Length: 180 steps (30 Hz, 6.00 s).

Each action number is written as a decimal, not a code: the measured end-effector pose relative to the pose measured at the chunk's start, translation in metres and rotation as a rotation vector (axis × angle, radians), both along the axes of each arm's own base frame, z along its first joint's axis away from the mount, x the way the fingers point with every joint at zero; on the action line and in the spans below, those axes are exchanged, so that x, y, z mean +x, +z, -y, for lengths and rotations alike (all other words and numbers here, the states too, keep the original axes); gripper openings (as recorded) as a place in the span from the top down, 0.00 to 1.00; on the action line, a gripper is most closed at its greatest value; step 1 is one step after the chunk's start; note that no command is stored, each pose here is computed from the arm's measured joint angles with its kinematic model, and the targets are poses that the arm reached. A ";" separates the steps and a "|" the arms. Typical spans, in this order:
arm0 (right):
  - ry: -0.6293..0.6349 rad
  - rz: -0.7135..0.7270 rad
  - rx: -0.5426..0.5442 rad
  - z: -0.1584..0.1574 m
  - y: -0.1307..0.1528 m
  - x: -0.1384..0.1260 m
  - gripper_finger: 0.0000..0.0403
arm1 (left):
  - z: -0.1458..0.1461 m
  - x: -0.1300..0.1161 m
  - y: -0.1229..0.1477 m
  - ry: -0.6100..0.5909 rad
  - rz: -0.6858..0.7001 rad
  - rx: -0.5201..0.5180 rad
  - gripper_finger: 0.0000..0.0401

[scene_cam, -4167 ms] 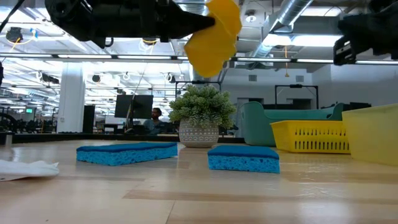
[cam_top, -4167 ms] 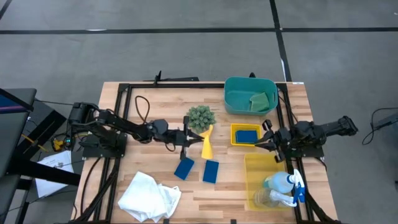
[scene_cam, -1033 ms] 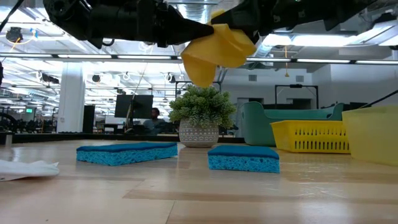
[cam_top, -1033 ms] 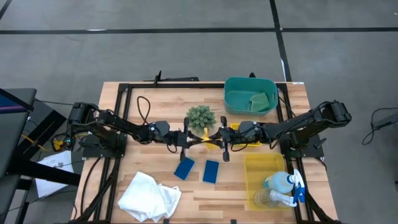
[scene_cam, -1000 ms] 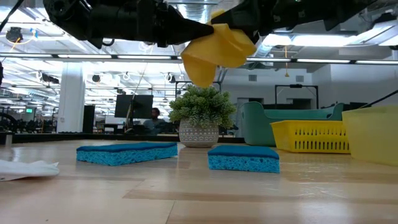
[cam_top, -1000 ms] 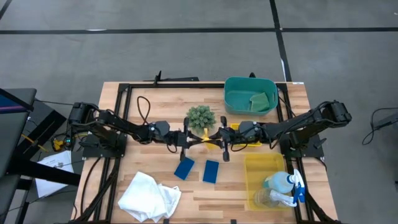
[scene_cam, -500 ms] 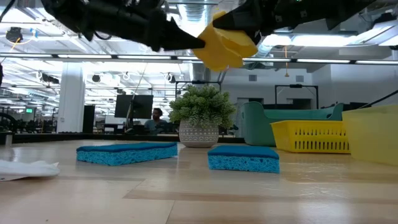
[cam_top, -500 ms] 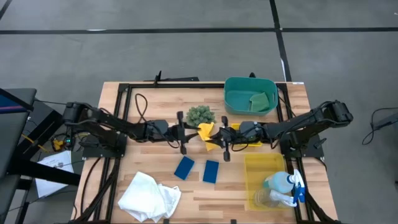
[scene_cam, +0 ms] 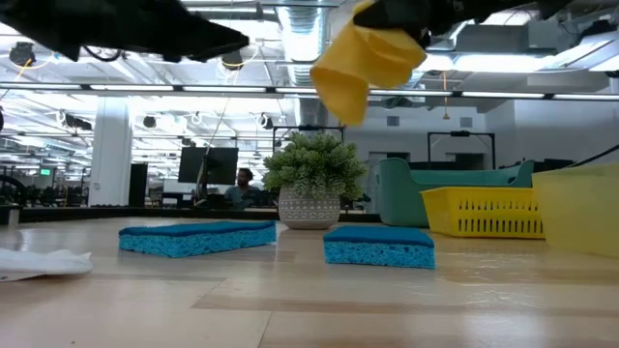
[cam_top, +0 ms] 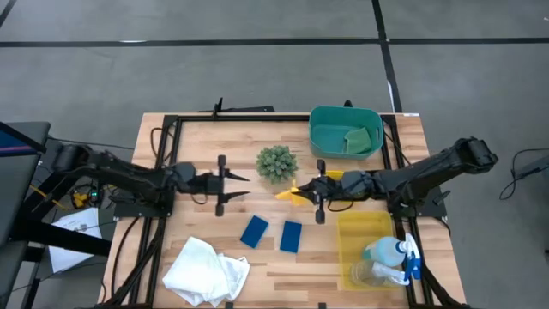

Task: Pick & Place Kitchen Items
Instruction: Put the yellow towel into the green bin

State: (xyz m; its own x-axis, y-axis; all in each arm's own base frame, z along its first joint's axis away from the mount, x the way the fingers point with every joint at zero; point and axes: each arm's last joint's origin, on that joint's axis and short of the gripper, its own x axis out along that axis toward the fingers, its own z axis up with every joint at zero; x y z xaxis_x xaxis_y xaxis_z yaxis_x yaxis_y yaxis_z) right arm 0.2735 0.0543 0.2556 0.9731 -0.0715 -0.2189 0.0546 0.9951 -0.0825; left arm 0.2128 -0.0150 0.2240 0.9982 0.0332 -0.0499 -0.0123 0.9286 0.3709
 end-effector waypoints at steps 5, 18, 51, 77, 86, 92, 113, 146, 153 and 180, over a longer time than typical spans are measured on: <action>-0.035 -0.020 -0.001 -0.006 0.004 -0.009 1.00 | -0.001 -0.021 -0.005 -0.023 0.050 -0.012 0.62; -0.069 -0.051 -0.021 -0.022 0.008 -0.026 1.00 | -0.015 -0.034 -0.031 0.052 -0.017 -0.009 0.79; -0.279 0.010 -0.031 0.003 0.040 -0.064 1.00 | -0.025 -0.087 -0.040 -0.021 0.022 -0.027 0.99; -0.710 0.091 0.063 0.121 0.010 -0.127 1.00 | -0.025 -0.087 -0.042 -0.020 0.005 -0.030 0.99; -0.833 0.097 0.143 0.146 -0.024 -0.137 1.00 | -0.025 -0.087 -0.042 -0.020 0.004 -0.030 0.99; -0.856 0.075 0.167 0.155 -0.033 -0.140 1.00 | -0.025 -0.087 -0.042 -0.020 0.004 -0.030 0.99; -0.873 0.044 0.183 0.162 -0.044 -0.142 0.99 | -0.025 -0.087 -0.043 -0.020 -0.011 -0.032 0.98; -0.879 0.051 0.193 0.162 -0.044 -0.142 0.34 | -0.025 -0.087 -0.043 -0.020 -0.011 -0.032 0.98; -0.877 0.051 0.190 0.162 -0.044 -0.142 0.34 | -0.025 -0.087 -0.043 -0.020 -0.013 -0.033 0.98; -0.812 -0.260 0.604 0.135 -0.039 -0.139 0.34 | -0.025 -0.087 -0.044 -0.020 -0.019 -0.037 0.98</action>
State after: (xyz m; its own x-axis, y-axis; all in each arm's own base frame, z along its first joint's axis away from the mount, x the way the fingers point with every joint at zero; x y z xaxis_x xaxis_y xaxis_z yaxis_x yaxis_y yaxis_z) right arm 0.1348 -0.0811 0.2161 0.5990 -0.4919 -0.6318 0.7773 0.5469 0.3111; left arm 0.1255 0.0103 0.1799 0.9975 0.0112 -0.0702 0.0131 0.9418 0.3360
